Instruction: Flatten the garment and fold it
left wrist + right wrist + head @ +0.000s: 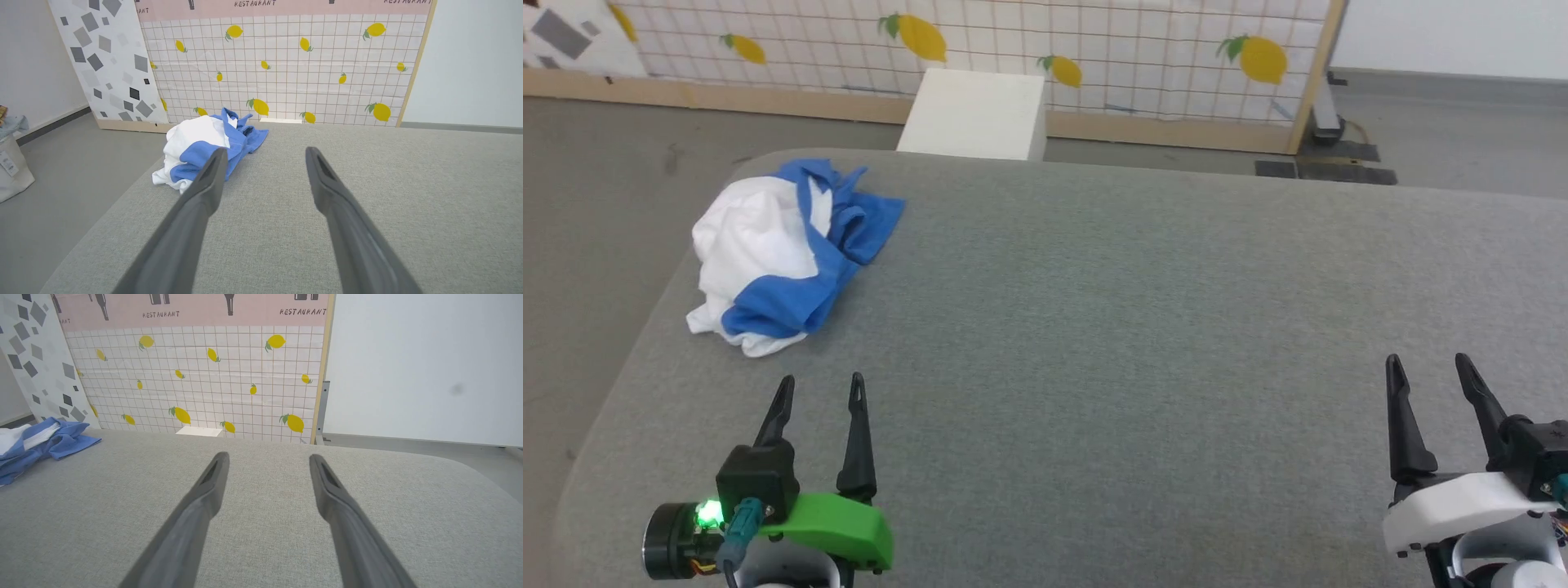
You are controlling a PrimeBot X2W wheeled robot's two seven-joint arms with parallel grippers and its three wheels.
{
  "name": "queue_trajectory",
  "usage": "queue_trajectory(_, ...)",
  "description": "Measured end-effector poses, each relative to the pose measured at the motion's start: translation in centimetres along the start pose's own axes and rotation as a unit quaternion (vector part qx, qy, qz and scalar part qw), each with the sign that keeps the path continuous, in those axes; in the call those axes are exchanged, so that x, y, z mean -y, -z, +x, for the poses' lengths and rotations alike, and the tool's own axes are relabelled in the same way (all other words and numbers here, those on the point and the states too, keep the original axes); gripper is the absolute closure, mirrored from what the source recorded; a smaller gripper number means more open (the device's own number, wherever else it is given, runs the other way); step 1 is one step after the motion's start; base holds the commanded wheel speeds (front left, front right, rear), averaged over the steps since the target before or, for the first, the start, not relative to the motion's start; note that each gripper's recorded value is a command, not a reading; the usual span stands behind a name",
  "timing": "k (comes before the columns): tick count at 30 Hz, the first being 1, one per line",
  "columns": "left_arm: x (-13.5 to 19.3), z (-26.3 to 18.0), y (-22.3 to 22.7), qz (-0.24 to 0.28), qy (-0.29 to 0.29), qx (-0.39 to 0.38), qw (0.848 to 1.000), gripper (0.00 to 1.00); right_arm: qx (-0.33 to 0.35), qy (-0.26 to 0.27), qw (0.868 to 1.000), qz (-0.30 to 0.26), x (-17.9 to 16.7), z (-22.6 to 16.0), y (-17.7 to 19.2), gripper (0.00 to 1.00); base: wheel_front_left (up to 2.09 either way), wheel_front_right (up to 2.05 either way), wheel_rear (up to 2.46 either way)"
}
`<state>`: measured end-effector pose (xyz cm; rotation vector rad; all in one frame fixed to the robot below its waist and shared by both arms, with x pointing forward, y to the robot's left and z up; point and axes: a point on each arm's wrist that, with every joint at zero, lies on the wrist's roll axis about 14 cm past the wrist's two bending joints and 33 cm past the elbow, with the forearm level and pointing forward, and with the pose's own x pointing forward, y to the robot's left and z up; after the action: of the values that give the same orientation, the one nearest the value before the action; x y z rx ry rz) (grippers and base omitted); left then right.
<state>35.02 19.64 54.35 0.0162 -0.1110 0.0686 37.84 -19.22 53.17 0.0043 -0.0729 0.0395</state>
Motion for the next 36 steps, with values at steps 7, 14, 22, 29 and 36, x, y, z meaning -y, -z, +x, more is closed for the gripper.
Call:
queue_trajectory(7, -1.9, -1.4, -0.1, 0.002, -0.030, 0.004, 1.000, 0.00, 0.009, -0.028, 1.000, 0.002, -1.9, 1.0, -0.2, 0.00, 0.00, 0.00, 0.00)
queue_trajectory(14, -3.8, -2.8, -0.7, 0.005, -0.061, 0.014, 0.998, 0.00, 0.014, -0.059, 0.998, 0.006, -4.1, 1.9, -0.2, 0.00, 0.00, 0.00, 0.00)
queue_trajectory(22, -5.7, -4.7, -0.9, 0.006, -0.095, 0.020, 0.995, 0.00, 0.011, -0.098, 0.995, 0.009, -6.8, 2.7, 0.3, 0.00, 0.00, 0.00, 0.00)
queue_trajectory(29, -7.2, -6.1, -1.3, 0.006, -0.125, 0.029, 0.992, 0.00, 0.014, -0.125, 0.992, 0.012, -8.8, 3.5, 0.4, 0.00, 0.00, 0.00, 0.00)
queue_trajectory(36, -8.9, -8.3, -1.5, 0.000, -0.160, 0.038, 0.986, 0.00, 0.019, -0.142, 0.990, 0.013, -10.2, 3.7, 0.3, 0.00, 0.00, 0.00, 0.00)
